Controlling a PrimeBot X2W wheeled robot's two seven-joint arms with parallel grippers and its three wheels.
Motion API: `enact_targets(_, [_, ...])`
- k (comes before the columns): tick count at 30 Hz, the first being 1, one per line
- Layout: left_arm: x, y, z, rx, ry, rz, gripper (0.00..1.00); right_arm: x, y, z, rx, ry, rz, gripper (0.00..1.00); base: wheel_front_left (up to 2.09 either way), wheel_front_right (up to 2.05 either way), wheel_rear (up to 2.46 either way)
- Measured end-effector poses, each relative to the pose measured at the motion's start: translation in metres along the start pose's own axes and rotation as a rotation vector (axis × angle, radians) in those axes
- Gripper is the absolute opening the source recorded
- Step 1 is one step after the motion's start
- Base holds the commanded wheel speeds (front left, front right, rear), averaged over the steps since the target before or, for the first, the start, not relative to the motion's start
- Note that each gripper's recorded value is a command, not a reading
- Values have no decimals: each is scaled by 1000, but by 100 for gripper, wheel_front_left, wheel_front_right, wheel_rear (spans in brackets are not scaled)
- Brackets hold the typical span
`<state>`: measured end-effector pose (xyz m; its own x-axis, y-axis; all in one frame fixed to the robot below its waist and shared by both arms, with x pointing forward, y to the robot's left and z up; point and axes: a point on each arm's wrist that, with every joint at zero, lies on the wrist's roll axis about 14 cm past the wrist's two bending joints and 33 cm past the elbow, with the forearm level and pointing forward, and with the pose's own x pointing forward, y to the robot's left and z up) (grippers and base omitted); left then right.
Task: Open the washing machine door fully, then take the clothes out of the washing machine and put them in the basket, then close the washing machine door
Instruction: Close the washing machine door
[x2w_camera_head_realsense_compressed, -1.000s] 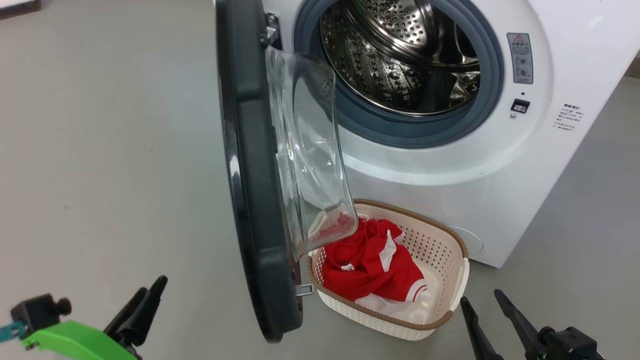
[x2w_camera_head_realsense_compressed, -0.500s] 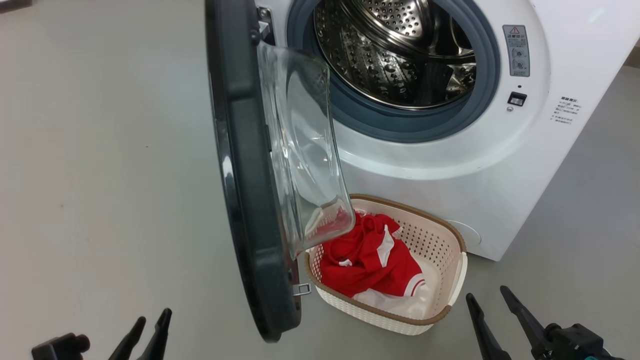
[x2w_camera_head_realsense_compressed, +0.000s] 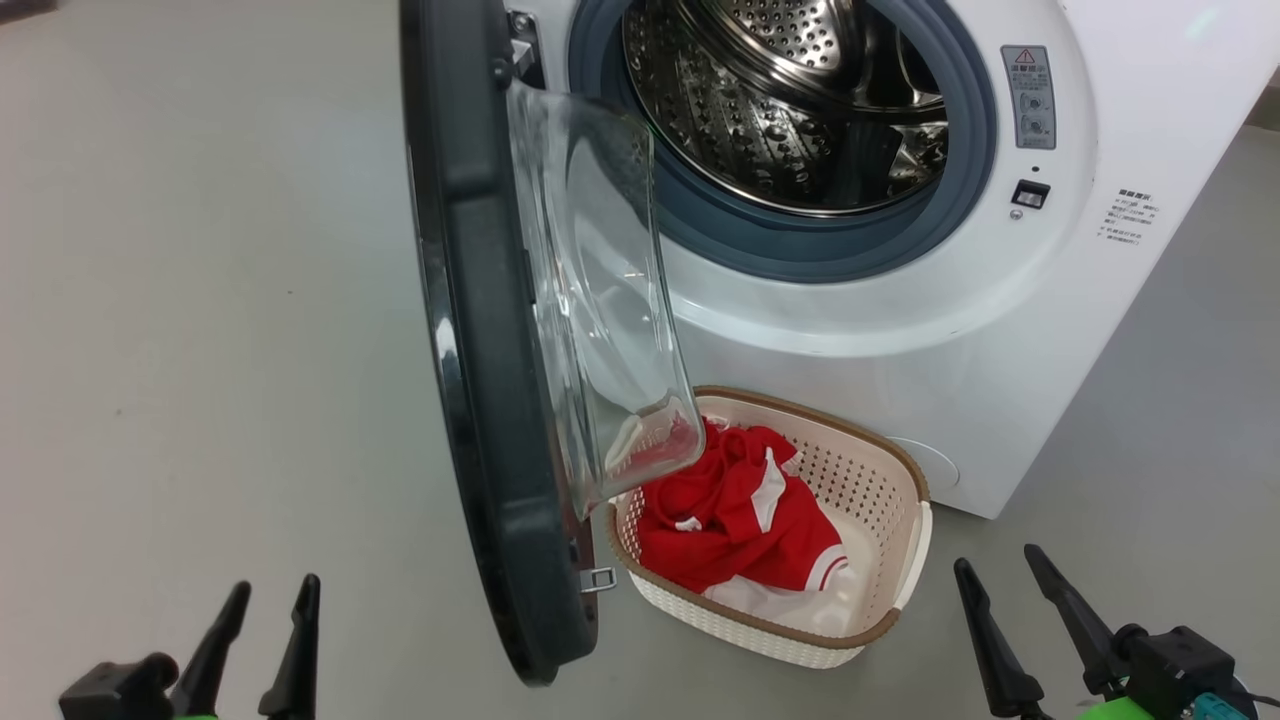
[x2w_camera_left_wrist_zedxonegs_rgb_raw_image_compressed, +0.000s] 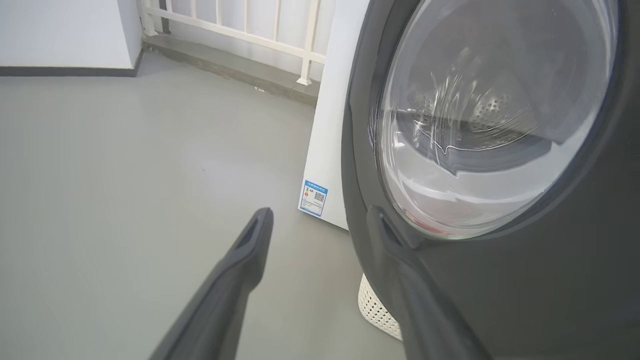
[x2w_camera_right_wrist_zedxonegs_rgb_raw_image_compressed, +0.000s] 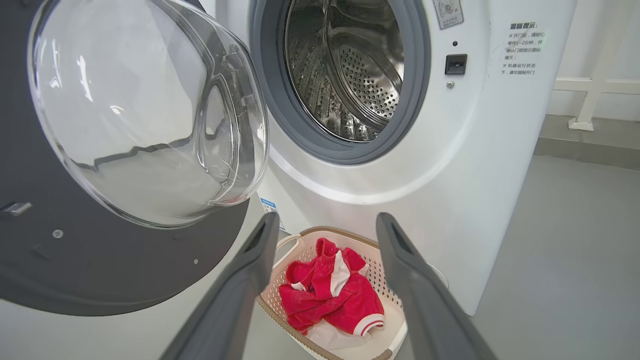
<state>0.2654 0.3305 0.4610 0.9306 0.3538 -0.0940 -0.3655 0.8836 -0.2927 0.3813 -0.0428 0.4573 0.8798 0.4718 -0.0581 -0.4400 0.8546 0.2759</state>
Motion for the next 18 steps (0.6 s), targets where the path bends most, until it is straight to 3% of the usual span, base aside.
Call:
enact_targets(10, [-8,-9,31,140,-135,25,100,1,-3,19,-10,-57,-9,100,0,0,0])
enact_targets(18, [-18,-10,28,170,-136,37,100,-1,-3,24,-12,-72,-13,100,0,0,0])
